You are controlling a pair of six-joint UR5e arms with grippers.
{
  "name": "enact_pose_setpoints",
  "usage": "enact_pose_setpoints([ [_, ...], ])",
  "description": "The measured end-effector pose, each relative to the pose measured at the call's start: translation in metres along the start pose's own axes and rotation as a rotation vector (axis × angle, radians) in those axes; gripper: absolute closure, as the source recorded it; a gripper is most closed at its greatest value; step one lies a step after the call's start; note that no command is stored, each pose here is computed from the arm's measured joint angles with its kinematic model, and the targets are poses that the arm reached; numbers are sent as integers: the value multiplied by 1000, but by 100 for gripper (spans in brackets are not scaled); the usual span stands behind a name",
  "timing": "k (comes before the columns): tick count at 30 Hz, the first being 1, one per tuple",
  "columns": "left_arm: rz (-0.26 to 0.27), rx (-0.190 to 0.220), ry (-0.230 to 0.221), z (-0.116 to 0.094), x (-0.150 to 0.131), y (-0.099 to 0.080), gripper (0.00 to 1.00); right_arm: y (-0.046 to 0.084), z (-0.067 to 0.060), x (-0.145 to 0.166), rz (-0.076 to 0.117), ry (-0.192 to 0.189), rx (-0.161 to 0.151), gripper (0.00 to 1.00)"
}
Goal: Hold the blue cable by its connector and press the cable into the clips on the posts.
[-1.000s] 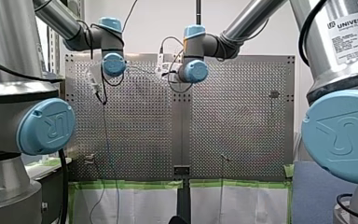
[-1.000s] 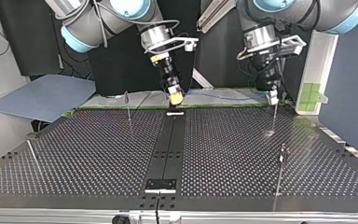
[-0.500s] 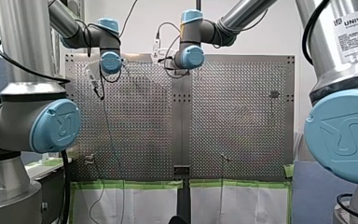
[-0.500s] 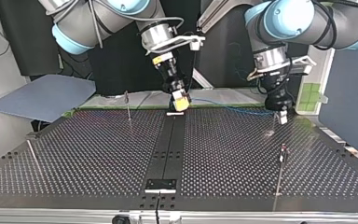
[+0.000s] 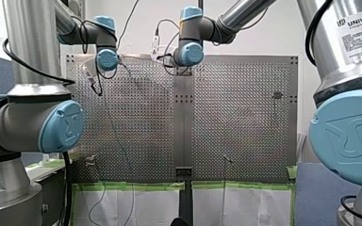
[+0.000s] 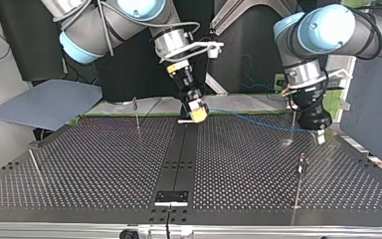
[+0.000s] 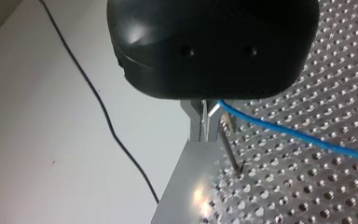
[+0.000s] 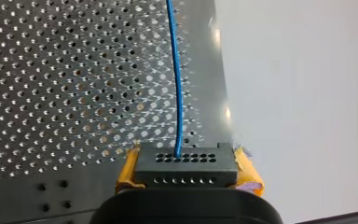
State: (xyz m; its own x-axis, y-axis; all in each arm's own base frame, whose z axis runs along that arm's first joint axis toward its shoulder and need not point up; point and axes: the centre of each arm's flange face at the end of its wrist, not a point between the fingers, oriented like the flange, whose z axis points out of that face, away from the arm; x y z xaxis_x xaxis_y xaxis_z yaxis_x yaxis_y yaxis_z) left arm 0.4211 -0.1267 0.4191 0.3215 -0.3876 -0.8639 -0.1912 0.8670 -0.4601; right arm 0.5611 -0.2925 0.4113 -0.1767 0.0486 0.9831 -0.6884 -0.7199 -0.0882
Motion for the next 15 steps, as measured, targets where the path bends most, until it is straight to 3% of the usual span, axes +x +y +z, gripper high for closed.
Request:
enact_pose_setpoints([
  [4,7,3,-7,10,-5,7,92,3,11,-1,7,-8,-4,100],
  [10,21,11,-22,27,-15,17,92,10,24,16,38,25,-13,100],
  [15,38,16,-26,38,-21,27,92,16,30,22,44,34,-22,100],
])
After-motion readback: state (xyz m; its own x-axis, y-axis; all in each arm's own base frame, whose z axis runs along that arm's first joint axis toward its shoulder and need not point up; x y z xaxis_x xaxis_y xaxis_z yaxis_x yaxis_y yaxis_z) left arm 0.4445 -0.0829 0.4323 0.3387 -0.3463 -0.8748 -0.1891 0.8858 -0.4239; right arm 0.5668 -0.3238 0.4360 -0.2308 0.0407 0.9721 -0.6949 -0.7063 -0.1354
